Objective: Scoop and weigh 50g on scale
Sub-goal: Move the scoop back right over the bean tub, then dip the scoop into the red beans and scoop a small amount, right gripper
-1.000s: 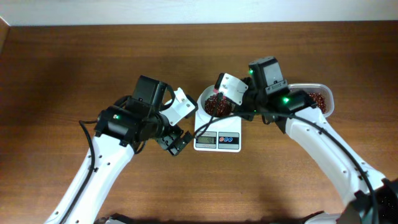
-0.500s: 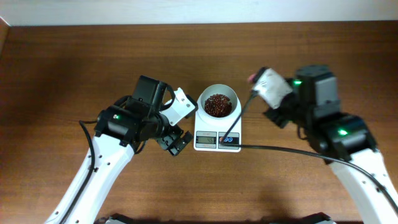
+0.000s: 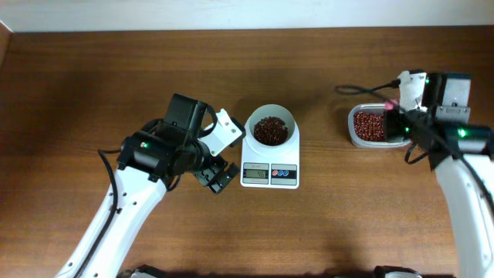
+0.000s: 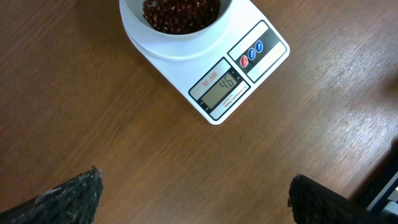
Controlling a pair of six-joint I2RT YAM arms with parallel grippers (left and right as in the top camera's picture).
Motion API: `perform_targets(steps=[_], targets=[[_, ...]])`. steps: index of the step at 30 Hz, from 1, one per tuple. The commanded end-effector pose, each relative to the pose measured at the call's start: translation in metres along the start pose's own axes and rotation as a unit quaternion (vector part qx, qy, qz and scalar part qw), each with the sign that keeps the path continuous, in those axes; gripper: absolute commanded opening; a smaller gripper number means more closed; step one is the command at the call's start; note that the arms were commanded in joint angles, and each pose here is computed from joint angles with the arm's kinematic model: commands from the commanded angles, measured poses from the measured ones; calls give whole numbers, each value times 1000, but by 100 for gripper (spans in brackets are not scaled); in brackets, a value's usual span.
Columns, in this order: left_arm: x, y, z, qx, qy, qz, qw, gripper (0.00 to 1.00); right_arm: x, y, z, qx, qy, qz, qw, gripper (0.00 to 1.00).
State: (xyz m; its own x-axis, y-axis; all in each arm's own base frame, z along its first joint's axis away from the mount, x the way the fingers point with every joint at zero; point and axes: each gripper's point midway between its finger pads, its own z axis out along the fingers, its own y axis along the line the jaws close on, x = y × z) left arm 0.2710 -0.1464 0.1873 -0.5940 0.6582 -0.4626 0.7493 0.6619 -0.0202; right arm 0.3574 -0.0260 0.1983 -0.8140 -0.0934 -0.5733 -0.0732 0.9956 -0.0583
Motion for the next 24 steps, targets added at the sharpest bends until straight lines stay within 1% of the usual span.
perform_targets(steps=[1,6,8,12,17,20,24], targets=[[-1,-4,-4,4,-9,-1,1000,99,7,-1,27,-40,33,51,997,4],[-1,-4,-4,4,-9,-1,1000,99,26,-12,60,-66,80,86,991,4],[-1,-4,-4,4,-9,-1,1000,99,31,-18,70,-74,87,101,988,4],[-1,-4,-4,4,-9,-1,1000,99,30,-16,84,-125,82,128,981,4],[-1,-4,-4,4,-9,-1,1000,99,38,-14,96,-144,95,138,975,4],[-1,-4,-4,4,-9,-1,1000,99,36,-5,98,-174,94,144,970,4],[-1,-4,-4,4,-9,-1,1000,99,37,-4,102,-179,96,145,968,4]])
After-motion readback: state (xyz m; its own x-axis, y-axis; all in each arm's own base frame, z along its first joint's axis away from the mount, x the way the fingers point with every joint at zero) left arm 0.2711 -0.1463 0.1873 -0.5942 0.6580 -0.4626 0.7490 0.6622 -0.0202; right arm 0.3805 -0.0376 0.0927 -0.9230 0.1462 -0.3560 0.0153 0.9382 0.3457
